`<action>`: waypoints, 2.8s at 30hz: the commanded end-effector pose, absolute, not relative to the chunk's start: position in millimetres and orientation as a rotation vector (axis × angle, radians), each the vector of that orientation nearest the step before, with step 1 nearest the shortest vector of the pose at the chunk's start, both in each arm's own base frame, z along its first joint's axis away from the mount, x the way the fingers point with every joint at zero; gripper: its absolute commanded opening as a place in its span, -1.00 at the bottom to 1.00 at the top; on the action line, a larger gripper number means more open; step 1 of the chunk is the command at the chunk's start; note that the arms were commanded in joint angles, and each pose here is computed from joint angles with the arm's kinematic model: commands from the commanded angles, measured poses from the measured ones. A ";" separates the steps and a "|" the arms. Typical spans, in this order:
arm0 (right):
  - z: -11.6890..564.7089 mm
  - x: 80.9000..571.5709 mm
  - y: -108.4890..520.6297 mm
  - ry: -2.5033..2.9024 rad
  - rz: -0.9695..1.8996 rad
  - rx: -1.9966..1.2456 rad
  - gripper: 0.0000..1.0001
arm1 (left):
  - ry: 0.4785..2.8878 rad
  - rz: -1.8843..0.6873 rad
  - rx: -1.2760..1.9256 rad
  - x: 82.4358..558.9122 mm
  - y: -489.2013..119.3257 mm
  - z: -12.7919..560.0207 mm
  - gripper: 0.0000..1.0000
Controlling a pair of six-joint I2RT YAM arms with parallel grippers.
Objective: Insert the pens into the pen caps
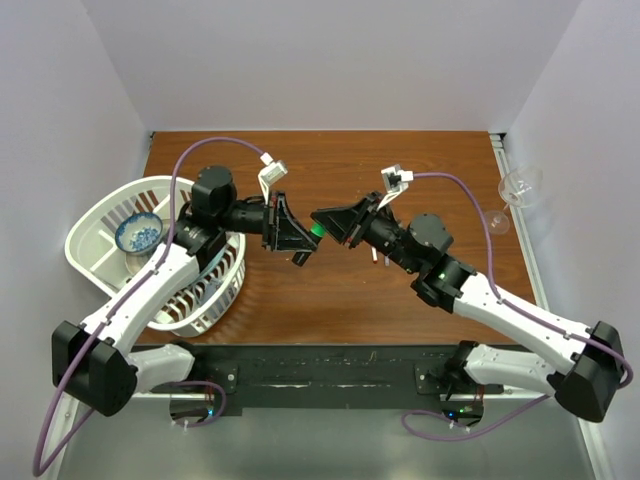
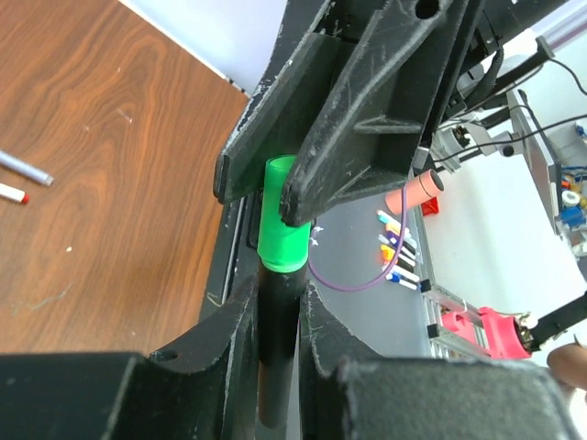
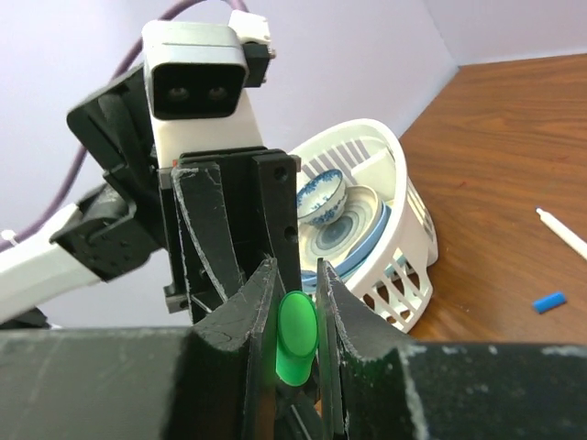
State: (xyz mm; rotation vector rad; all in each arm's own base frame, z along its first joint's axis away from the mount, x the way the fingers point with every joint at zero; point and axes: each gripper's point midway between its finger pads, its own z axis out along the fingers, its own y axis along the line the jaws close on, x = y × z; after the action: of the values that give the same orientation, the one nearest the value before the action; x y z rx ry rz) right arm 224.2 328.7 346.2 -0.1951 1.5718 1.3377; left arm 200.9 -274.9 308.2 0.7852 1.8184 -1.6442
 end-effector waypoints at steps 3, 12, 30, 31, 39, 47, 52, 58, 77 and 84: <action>318.3 185.9 322.7 1.850 1.386 -0.262 -0.25 | 1.577 -1.286 0.456 280.5 -252.4 340.7 -1.00; 397.7 217.3 256.9 1.698 1.085 -0.176 0.74 | 1.766 -1.084 0.307 308.0 -259.6 306.9 -1.00; 342.1 212.2 169.1 1.867 0.687 0.027 0.97 | 2.266 -0.882 -0.094 359.3 -346.6 129.8 -0.94; 341.0 212.5 168.6 1.870 0.679 0.026 0.97 | 2.288 -0.870 -0.120 362.1 -347.2 117.3 -0.92; 329.3 211.4 171.6 1.922 0.659 -0.006 0.97 | 2.370 -0.843 -0.102 363.7 -361.3 73.9 -0.74; 326.8 207.8 186.9 1.946 0.719 -0.069 0.96 | 2.384 -0.808 -0.095 363.3 -357.3 66.3 -0.15; 330.8 206.3 197.1 1.950 0.766 -0.093 0.92 | 2.305 -0.816 -0.058 366.3 -351.6 107.2 0.18; 332.6 222.5 216.4 1.920 0.759 -0.169 0.87 | 2.169 -0.749 -0.044 360.6 -309.4 184.1 0.42; 259.9 383.4 338.5 1.959 0.555 -0.520 0.50 | 1.747 -0.512 0.074 232.7 -135.1 301.8 1.00; 182.4 437.0 381.9 2.042 0.467 -0.666 0.34 | 1.680 -0.433 0.043 211.0 -100.1 289.3 1.00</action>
State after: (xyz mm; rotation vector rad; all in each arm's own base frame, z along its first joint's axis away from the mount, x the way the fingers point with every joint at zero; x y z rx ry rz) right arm 413.1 362.4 178.6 -0.5680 2.1205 0.4777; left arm 212.4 -119.9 305.1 0.0396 1.6759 -0.5477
